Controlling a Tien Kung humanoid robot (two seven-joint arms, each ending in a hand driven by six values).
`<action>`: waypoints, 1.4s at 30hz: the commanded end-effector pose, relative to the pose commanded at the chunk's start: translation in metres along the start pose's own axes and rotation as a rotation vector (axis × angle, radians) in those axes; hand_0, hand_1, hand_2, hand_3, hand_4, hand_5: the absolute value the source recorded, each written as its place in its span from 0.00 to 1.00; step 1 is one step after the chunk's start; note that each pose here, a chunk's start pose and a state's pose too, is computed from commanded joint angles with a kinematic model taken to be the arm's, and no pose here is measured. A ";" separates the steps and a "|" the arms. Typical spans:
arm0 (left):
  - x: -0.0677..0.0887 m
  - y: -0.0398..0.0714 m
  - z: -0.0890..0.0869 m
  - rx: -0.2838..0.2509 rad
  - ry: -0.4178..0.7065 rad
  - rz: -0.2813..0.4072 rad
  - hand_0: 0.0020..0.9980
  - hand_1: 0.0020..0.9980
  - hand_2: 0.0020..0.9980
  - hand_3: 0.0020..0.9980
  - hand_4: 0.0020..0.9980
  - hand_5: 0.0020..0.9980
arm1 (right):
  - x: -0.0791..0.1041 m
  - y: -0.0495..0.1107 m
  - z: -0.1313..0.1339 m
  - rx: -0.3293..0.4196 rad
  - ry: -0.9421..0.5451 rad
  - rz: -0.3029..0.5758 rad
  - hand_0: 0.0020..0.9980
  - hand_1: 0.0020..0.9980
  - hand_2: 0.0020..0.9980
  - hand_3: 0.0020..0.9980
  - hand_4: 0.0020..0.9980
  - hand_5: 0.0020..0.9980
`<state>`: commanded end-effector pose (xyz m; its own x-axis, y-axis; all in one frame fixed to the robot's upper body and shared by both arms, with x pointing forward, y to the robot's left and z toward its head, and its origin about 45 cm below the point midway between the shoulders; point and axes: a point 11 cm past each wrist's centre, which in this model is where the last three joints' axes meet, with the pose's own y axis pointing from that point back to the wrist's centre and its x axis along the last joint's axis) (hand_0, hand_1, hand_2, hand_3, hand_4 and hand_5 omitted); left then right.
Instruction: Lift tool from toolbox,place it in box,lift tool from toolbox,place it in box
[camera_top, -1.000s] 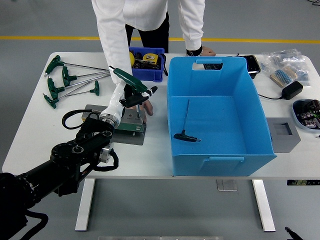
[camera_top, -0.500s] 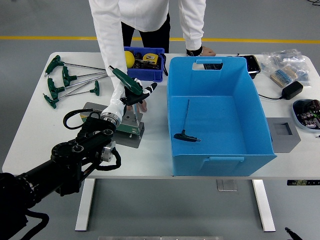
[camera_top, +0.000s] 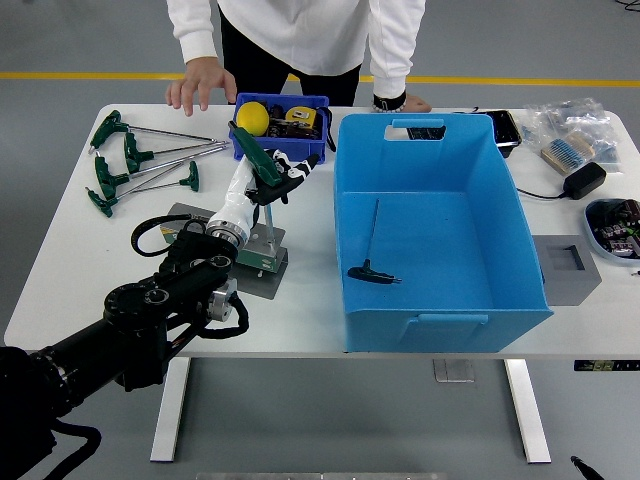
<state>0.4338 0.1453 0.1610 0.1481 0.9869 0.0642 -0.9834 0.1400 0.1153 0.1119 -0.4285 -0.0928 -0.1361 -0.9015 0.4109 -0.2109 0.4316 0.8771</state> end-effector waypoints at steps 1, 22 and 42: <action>-0.001 0.000 0.002 -0.005 0.004 -0.001 0.07 0.00 0.05 0.15 0.81 0.43 | 0.000 0.000 0.000 -0.001 -0.001 0.000 0.65 0.64 0.71 0.56 0.81 0.75; -0.020 -0.004 0.050 -0.114 0.086 -0.047 0.06 0.00 0.04 0.11 0.82 0.49 | 0.004 -0.001 0.005 -0.010 -0.002 0.010 0.65 0.64 0.71 0.56 0.81 0.75; -0.037 -0.006 0.116 -0.201 0.155 -0.078 0.06 0.00 0.03 0.12 0.82 0.52 | 0.006 -0.001 0.021 -0.041 -0.002 0.017 0.65 0.63 0.71 0.56 0.81 0.75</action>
<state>0.4463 0.0987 0.2726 0.2217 0.9708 -0.0915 -0.9730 0.2140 -0.0868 0.0910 -0.4338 -0.0960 -0.1415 -0.8939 0.4254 -0.1686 0.4452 0.8794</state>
